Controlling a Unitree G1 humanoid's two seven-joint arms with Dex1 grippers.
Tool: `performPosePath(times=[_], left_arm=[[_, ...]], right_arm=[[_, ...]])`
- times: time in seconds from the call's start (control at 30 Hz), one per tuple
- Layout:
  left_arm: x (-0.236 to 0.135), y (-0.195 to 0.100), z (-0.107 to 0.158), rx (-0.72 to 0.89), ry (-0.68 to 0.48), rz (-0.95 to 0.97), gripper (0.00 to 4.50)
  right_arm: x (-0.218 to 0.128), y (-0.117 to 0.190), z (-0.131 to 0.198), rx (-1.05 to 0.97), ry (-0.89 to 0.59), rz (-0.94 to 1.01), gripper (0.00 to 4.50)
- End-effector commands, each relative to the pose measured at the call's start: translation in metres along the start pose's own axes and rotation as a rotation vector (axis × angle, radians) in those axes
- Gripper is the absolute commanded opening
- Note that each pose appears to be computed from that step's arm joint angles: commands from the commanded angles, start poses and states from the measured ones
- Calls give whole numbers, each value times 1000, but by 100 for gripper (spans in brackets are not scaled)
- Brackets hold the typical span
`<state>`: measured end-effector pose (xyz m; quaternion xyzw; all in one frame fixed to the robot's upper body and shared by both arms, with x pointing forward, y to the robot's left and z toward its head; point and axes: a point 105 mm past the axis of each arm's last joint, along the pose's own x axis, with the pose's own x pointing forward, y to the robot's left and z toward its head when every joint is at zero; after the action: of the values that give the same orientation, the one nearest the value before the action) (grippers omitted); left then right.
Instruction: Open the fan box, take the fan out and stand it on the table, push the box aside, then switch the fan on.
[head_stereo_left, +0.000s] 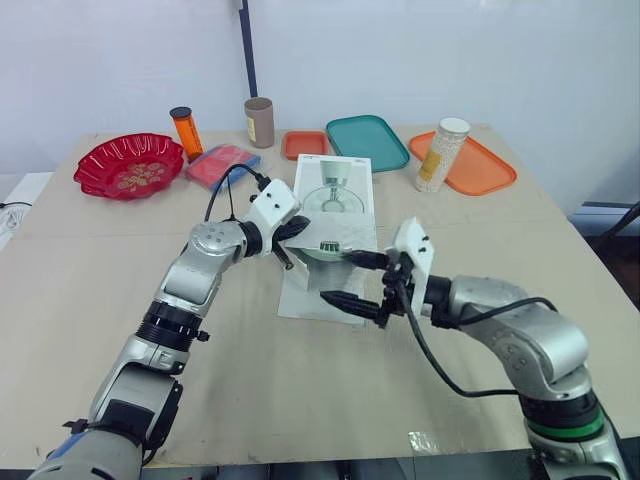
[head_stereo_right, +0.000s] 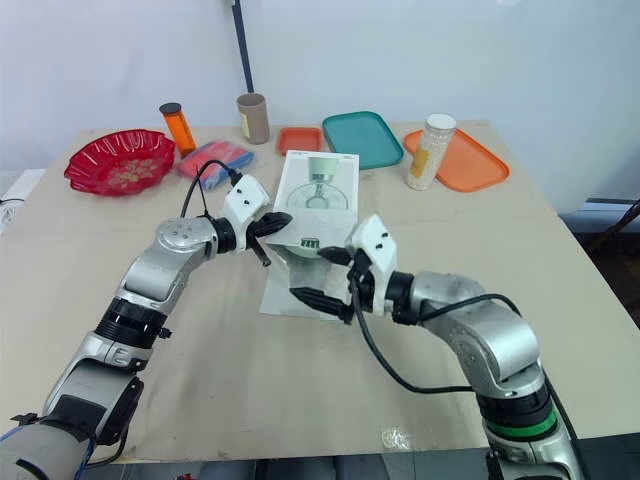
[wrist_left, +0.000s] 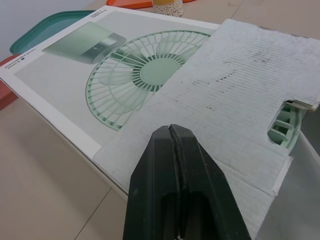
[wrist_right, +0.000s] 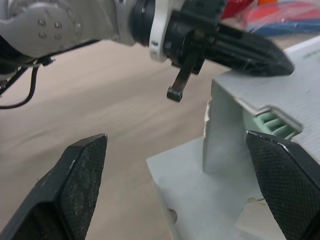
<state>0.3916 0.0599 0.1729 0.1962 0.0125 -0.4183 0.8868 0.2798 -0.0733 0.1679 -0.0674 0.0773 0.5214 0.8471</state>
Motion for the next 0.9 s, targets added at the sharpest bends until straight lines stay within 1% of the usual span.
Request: performPosePath(times=[0.03,0.17,0.2,0.27,0.33,0.37,0.4,0.43,0.47,0.5,0.53,0.6,0.73,0.8,0.9], left_arm=[[1,-3,6,20,-4,-12,5],[-1,-2,6,12,-5,-4,5],[-1,-2,5,10,-5,-4,0],[-1,-3,5,8,-5,-4,0],[-1,-4,5,4,-7,-4,0],[-1,-4,5,2,-8,-4,0],[0,-4,5,1,-8,-4,0],[0,-5,5,0,-9,-6,0],[0,-5,5,-1,-10,-7,0],[0,-6,5,-1,-10,-8,0],[0,-6,5,-1,-10,-9,0],[0,-6,5,-3,-10,-12,0],[-1,-6,5,-1,-5,-17,0],[-1,-6,4,0,-4,-17,0],[-1,-6,4,0,-4,-16,0]], right_arm=[[6,4,14,-65,-28,3,450],[4,2,18,-57,-51,-14,450],[4,4,17,-61,-49,-4,410],[4,7,13,-66,-37,4,359],[7,8,13,-74,-31,-1,248],[9,8,13,-95,-28,-7,205],[11,8,13,-115,-23,-11,195],[13,9,13,-143,-14,-14,165],[14,10,12,-161,-8,-14,116],[16,11,11,-169,-5,-17,94],[16,11,11,-171,-3,-20,48],[17,11,11,-193,3,-31,16],[18,6,17,-280,22,-60,16],[18,6,21,-346,51,-38,16],[23,7,19,-381,68,-37,16]])
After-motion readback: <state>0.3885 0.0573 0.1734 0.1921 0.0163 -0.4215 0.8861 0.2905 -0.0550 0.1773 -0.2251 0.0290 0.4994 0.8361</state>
